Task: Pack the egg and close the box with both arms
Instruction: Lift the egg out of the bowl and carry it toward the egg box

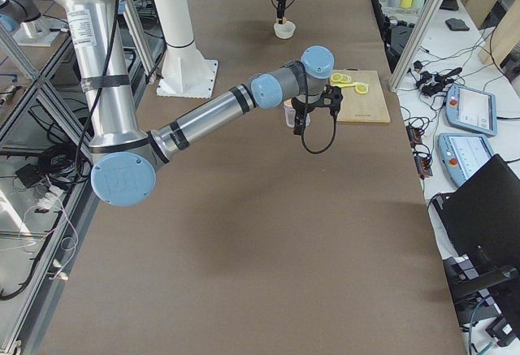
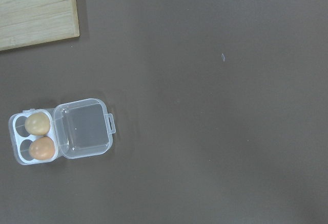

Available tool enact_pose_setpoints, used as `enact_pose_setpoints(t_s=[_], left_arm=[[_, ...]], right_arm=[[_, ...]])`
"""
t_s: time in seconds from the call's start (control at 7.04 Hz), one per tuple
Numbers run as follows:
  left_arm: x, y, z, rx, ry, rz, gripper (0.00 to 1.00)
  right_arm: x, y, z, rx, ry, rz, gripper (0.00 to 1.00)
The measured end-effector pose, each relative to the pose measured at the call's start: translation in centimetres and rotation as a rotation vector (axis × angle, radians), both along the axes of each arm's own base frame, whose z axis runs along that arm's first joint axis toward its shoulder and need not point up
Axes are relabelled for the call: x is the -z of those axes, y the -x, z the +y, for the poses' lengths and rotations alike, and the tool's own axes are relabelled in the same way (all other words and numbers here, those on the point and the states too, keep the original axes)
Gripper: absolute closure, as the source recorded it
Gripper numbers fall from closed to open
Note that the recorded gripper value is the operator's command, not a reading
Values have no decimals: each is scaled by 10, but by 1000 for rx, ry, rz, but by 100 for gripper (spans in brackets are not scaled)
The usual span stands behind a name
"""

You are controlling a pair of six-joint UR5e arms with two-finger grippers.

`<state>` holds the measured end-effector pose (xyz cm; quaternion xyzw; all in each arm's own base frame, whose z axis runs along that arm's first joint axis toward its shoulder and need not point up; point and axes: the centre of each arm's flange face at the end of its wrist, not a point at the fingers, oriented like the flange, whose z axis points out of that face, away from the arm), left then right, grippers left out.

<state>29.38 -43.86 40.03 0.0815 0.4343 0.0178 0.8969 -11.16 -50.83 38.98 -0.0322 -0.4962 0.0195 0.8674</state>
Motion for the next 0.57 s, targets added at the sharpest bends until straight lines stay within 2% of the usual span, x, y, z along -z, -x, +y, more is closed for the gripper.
enact_pose_setpoints(t_s=[0.28, 0.43, 0.57], left_arm=[[40, 5, -7, 161, 11, 126, 100], [67, -10, -14, 241, 7, 206, 100], [99, -42, -13, 285, -21, 263, 100]], right_arm=[[1, -1, 0, -1, -3, -1, 0], [1, -1, 1, 0, -4, -1, 0], [2, -1, 1, -1, -4, -1, 0]])
